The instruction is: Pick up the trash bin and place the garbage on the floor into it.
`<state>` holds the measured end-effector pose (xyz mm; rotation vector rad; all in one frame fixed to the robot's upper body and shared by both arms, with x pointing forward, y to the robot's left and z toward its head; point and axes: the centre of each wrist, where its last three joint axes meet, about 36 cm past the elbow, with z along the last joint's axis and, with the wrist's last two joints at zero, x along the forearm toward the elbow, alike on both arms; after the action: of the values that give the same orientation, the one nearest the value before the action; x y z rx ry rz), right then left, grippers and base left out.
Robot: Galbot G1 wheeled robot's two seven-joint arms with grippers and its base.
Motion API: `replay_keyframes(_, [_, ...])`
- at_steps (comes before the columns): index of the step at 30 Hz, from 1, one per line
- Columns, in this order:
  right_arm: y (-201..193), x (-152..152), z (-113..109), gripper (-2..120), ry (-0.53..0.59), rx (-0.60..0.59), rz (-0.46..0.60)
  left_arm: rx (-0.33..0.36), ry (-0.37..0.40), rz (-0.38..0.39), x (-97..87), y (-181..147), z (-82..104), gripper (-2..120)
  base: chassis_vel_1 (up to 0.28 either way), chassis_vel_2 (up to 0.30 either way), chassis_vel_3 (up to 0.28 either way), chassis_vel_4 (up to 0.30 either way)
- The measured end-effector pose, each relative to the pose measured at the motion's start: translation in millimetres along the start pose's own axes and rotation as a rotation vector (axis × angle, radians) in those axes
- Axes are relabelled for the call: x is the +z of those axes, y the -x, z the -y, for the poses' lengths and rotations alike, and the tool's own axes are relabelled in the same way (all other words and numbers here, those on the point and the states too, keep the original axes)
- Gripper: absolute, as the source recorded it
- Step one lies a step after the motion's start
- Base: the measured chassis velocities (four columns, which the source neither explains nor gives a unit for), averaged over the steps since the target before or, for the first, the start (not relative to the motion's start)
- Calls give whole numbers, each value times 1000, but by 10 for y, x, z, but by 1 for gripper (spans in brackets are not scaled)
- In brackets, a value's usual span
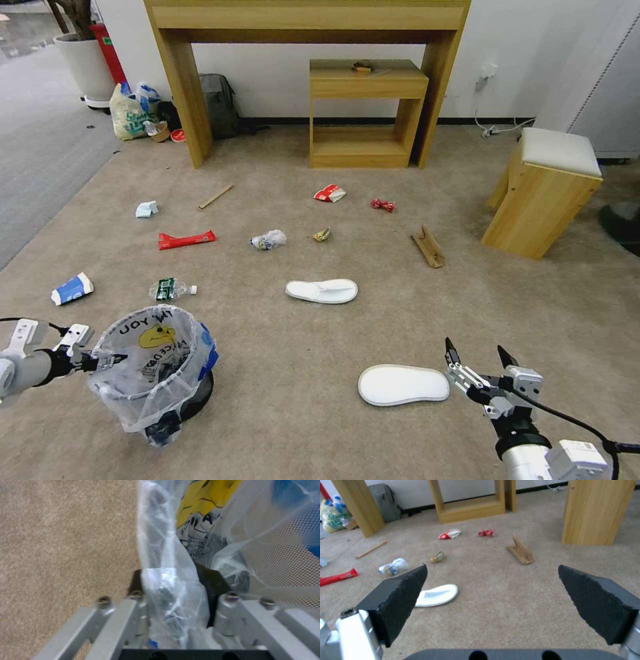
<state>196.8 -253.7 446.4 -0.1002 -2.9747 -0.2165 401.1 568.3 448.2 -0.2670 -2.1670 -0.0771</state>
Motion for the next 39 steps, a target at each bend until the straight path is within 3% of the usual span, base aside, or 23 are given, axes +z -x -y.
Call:
replay_keyframes(3, [-7, 3, 0, 100, -3, 0, 4, 6, 0, 0, 1, -9, -6, 6, 0, 0, 0, 0])
replay_keyframes(6, [-10, 3, 2, 100, -4, 1, 5, 10, 1, 4, -2, -23, 2, 0, 0, 0, 0, 0])
replay_keyframes(16, [3, -8, 9, 100, -6, 14, 13, -5, -9, 25, 38, -77, 66, 0, 0, 0, 0, 0])
replay_keyframes(25, [20, -8, 9, 100, -5, 16, 16, 13, -66, 127, 2, -228, 234, 0, 0, 0, 0, 0])
replay_keyframes(32, [40, -8, 0, 100, -2, 15, 17, -7, -158, 251, -60, -286, 614, 0, 0, 0, 0, 0])
replay_keyframes(35, [38, -11, 9, 100, -4, 18, 17, -62, -201, 300, -34, -359, 969, 0, 0, 0, 0, 0])
replay_keyframes(36, [38, -11, 9, 100, -4, 18, 17, -62, -201, 300, -34, -359, 969, 0, 0, 0, 0, 0])
replay_keyframes(39, [39, -6, 17, 100, -3, 20, 15, -100, -238, 319, 125, -443, 1368, 0, 0, 0, 0, 0])
